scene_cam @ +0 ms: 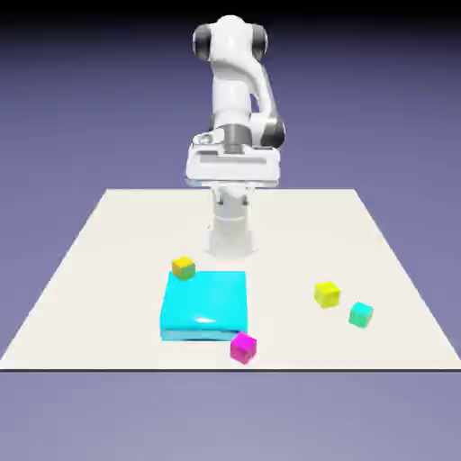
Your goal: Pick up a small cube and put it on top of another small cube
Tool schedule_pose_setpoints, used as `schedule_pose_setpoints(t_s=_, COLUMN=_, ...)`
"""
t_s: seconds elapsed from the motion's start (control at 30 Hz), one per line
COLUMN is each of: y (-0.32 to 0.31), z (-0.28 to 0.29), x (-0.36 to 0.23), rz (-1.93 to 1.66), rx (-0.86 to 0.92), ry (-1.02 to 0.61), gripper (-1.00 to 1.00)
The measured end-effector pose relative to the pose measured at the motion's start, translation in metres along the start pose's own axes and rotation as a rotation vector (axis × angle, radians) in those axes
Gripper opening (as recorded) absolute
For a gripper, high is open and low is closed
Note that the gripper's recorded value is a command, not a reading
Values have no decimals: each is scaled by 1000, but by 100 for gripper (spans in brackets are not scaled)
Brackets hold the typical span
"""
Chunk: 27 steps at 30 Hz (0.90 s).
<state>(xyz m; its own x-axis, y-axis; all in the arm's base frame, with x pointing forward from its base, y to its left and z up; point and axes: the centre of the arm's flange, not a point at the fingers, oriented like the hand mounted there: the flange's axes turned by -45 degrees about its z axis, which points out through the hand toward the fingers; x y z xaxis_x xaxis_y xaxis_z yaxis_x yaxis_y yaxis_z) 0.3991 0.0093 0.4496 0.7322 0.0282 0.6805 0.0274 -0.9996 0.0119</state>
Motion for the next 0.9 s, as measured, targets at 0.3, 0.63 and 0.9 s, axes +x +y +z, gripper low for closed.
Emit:
schedule_pose_setpoints(t_s=0.3, y=-44, z=101, x=-9, rz=198, rx=25, ry=-368, gripper=0)
schedule_pose_setpoints(t_s=0.63, y=-112, z=203, x=-56, rz=431, rx=53, ry=-806, gripper=0)
schedule_pose_setpoints(t_s=0.9, y=-179, z=260, x=-109, rz=614, rx=75, ry=-1187, gripper=0)
